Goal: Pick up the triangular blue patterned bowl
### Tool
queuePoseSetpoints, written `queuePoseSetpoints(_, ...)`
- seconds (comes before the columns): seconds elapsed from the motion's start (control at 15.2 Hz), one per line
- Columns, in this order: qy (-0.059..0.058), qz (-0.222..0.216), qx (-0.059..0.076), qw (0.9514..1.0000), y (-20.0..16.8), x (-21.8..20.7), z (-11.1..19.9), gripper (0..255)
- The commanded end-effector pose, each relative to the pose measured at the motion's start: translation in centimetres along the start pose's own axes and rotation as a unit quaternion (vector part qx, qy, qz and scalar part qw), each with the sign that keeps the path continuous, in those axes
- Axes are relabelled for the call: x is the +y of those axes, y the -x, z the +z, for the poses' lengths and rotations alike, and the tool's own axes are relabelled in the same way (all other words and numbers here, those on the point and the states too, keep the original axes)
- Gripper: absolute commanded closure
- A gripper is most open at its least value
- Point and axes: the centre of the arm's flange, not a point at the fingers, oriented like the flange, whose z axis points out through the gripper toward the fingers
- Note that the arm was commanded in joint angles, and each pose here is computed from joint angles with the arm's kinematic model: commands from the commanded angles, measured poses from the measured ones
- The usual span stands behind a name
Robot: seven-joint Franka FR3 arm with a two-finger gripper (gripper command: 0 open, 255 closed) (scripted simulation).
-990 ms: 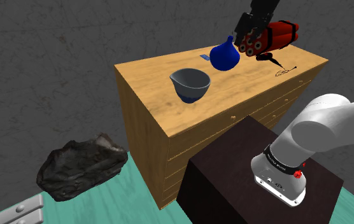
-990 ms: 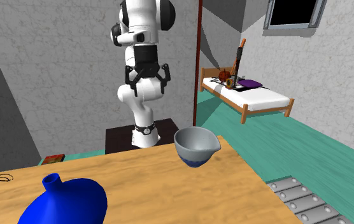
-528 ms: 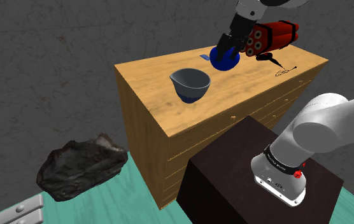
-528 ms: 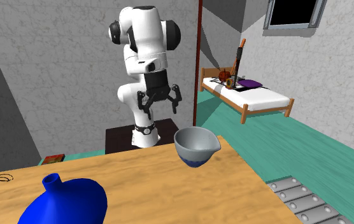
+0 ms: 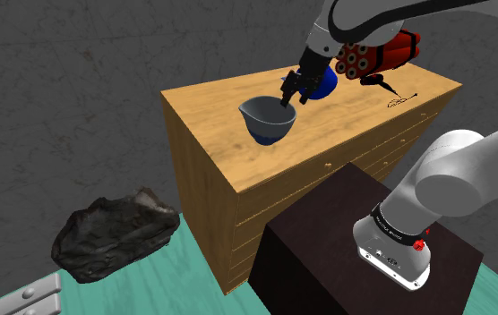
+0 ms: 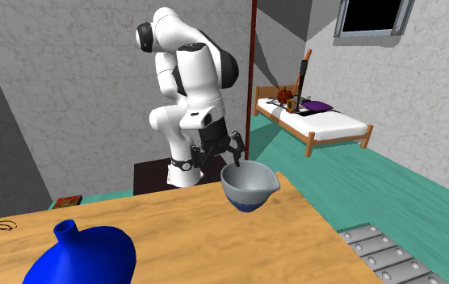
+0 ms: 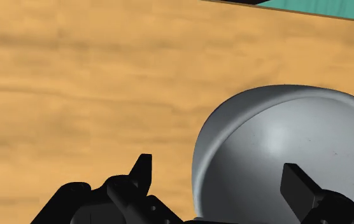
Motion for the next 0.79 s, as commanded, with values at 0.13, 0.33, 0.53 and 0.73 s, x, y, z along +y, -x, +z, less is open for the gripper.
queuePoseSetpoints(0.13, -0.001, 0.000, 0.001, 1.0000, 0.2, 0.3, 2.2, 0)
queuePoseSetpoints(0.33, -0.001, 0.000, 0.001, 1.0000, 0.3, 0.5, 3.6, 0)
queuePoseSetpoints(0.53, -0.001, 0.000, 0.001, 1.0000, 0.3, 0.4, 3.6, 255)
queuePoseSetpoints(0.73, -0.001, 0.000, 0.001, 1.0000, 0.2, 0.4, 3.6, 255)
